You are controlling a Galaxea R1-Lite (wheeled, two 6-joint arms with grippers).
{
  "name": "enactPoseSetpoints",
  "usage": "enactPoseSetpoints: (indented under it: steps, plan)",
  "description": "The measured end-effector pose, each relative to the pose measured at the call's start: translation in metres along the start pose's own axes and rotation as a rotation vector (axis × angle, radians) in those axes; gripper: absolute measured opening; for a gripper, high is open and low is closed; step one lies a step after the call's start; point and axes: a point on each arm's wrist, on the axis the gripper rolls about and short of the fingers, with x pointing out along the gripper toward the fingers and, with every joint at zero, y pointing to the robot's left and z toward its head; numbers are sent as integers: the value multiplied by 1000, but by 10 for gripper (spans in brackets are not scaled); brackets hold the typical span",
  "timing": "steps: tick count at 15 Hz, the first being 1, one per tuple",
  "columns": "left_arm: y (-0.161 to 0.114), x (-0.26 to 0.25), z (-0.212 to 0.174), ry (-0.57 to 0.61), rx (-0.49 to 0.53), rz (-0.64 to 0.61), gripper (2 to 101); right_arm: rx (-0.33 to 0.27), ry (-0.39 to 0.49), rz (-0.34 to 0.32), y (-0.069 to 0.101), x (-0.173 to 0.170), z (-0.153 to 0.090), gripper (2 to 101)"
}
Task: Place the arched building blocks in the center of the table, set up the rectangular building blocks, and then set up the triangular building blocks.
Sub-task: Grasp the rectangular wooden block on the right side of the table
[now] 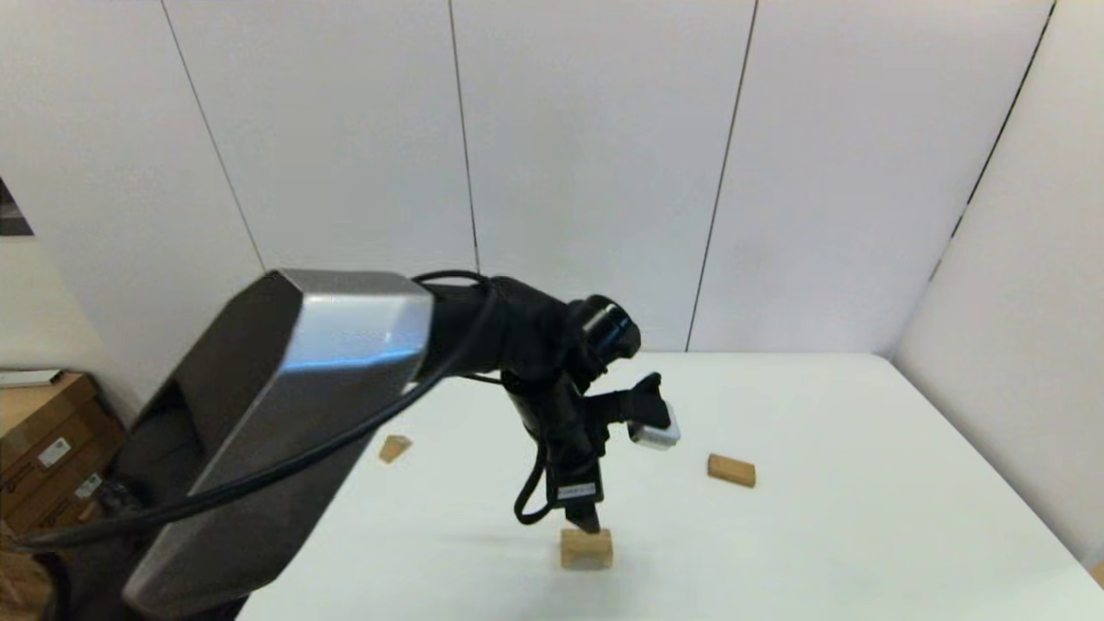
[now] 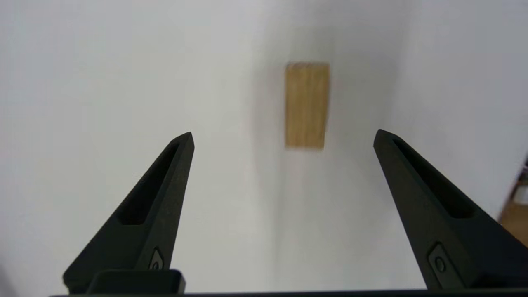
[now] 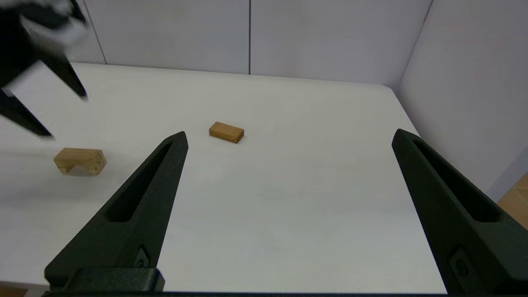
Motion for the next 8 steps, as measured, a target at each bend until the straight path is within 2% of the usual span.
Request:
enactPoseSetpoints:
  steps: [2,5,8]
  plan:
    - [3,-49,-7,-38,-38,54,904,0,0,0,0,0,0,980]
    - [-4,-143,-31,-115,-166,170,927,0,0,0,0,0,0,980]
    - [-37,-234,-67,-197,-354,338,943,0,0,0,0,0,0,980]
